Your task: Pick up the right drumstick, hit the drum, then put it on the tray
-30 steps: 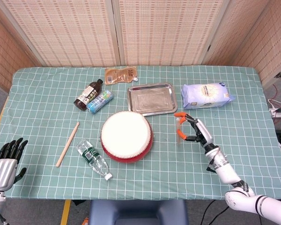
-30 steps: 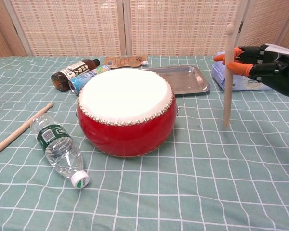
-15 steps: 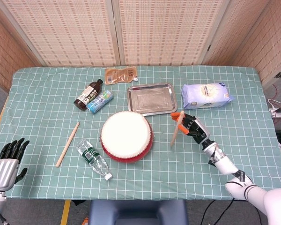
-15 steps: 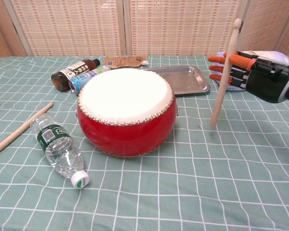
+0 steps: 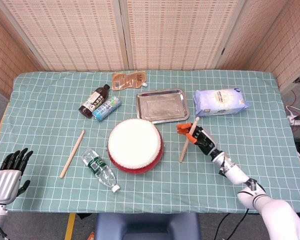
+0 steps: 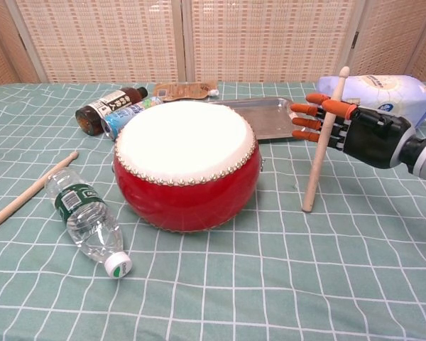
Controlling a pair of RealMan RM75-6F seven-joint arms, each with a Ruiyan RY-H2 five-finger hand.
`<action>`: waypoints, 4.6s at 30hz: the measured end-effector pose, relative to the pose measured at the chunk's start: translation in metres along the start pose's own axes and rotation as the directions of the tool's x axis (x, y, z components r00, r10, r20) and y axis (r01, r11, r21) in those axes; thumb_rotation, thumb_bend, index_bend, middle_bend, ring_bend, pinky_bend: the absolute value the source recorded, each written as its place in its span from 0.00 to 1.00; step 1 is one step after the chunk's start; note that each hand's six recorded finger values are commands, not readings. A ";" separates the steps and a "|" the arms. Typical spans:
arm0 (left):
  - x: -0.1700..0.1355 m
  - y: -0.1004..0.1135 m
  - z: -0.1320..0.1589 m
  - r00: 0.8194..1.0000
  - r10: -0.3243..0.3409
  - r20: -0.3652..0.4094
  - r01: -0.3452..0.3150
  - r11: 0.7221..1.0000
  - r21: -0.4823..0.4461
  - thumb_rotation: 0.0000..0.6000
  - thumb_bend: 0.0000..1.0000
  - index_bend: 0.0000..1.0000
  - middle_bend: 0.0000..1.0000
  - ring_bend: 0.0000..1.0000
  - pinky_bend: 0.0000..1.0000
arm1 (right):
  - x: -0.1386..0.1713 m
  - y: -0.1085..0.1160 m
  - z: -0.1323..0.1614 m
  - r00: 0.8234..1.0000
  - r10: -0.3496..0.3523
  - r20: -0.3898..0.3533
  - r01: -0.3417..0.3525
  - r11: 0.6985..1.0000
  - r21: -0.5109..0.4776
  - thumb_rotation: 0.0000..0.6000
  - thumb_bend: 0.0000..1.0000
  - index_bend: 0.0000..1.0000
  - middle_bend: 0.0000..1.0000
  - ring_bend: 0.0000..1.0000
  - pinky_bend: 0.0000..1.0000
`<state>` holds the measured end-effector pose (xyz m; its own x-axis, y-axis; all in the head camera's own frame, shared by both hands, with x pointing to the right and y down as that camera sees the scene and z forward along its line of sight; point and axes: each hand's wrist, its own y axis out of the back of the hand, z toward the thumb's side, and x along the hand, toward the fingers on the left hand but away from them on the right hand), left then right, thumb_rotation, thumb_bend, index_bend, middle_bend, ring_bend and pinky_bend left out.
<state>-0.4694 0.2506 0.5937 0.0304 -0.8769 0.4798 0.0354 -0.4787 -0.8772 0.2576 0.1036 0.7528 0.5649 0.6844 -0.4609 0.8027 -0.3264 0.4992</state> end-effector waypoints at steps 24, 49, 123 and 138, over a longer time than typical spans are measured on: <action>-0.002 -0.003 0.000 1.000 -0.008 -0.001 0.008 1.000 -0.002 1.00 0.24 0.03 0.00 0.00 0.08 | 0.025 -0.021 -0.019 0.992 0.114 0.045 -0.120 0.977 0.174 0.95 0.43 0.44 0.33 0.23 0.24; -0.001 -0.008 -0.002 1.000 -0.019 -0.003 0.019 1.000 -0.010 1.00 0.24 0.03 0.00 0.00 0.08 | 0.014 -0.032 -0.047 0.989 0.076 0.128 -0.110 0.953 0.283 0.96 0.05 0.84 0.57 0.49 0.39; 0.000 -0.018 -0.011 0.999 -0.029 -0.020 0.028 0.999 -0.018 1.00 0.31 0.05 0.00 0.00 0.07 | 0.016 -0.071 -0.009 0.990 0.129 0.061 -0.102 0.339 0.935 1.00 1.00 1.00 1.00 1.00 0.99; -0.001 -0.018 -0.007 1.000 -0.021 -0.005 0.021 0.999 -0.028 1.00 0.31 0.05 0.00 0.00 0.07 | 0.001 -0.085 0.112 0.997 0.049 0.053 -0.051 -0.051 0.997 1.00 1.00 1.00 1.00 1.00 0.99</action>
<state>-0.4767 0.2601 0.6092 0.0244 -0.8669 0.4979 0.0079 -0.4979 -0.8672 0.2112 0.0591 0.6275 0.6130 0.6320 -0.4741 0.1215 -0.6683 -0.7339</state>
